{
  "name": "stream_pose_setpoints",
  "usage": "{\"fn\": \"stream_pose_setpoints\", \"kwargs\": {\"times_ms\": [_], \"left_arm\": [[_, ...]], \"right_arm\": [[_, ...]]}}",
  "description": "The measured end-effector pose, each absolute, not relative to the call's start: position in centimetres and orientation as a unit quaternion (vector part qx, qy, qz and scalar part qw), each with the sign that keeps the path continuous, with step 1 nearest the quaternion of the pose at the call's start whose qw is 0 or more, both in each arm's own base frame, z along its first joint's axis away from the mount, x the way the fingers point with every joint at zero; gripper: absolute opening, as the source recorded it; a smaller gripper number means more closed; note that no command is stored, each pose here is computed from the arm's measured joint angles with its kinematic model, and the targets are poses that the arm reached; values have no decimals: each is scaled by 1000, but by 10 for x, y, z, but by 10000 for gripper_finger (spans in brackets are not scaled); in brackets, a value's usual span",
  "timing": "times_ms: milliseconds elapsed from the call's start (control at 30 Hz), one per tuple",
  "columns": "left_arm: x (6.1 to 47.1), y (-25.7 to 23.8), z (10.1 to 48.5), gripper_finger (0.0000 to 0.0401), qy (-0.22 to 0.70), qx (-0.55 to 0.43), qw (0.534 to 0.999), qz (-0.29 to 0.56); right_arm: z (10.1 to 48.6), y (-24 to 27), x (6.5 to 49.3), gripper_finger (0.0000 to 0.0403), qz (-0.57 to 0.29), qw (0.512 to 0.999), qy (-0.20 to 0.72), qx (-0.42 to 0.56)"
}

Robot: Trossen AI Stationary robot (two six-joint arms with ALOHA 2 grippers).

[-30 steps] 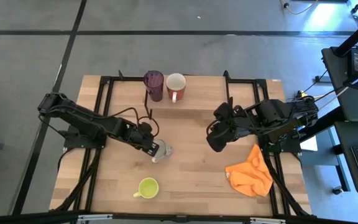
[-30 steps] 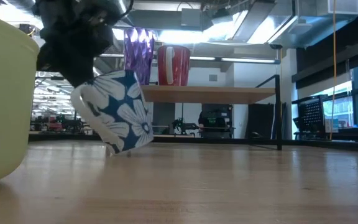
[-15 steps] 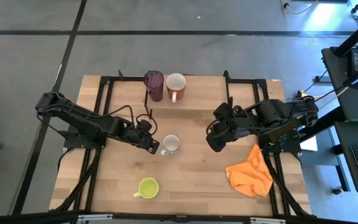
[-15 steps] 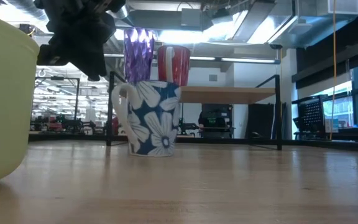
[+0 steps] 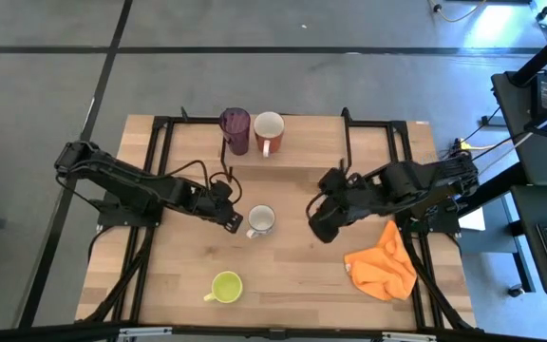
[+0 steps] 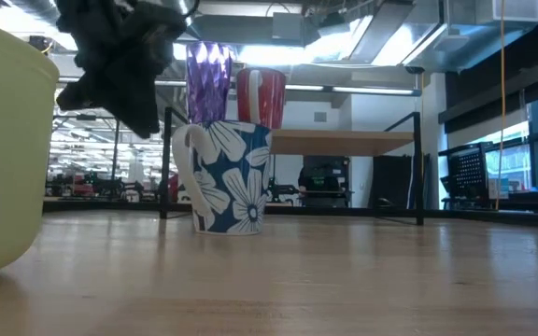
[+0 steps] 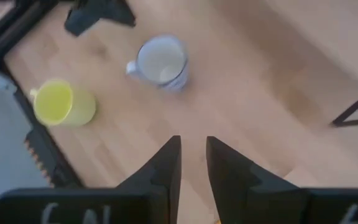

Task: Stack small to large cups/mugs on shelf
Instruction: Put the blue mug on the shelf

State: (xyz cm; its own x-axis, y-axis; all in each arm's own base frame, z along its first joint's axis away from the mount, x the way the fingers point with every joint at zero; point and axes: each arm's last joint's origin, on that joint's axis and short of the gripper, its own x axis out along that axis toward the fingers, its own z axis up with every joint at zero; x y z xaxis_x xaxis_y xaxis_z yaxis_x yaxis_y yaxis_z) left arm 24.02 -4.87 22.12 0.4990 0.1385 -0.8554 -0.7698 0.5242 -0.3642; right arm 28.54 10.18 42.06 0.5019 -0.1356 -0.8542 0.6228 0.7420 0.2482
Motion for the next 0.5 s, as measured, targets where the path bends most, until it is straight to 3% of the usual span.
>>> {"fn": "stream_pose_setpoints", "kwargs": {"times_ms": [267, 500], "left_arm": [[242, -43, 194, 61, 384, -410, 790, 247], [243, -37, 190, 61, 393, -377, 813, 208]], "right_arm": [[391, 117, 314, 77, -218, 791, 495, 286], [378, 125, 333, 77, -256, 767, 464, 362]]}}
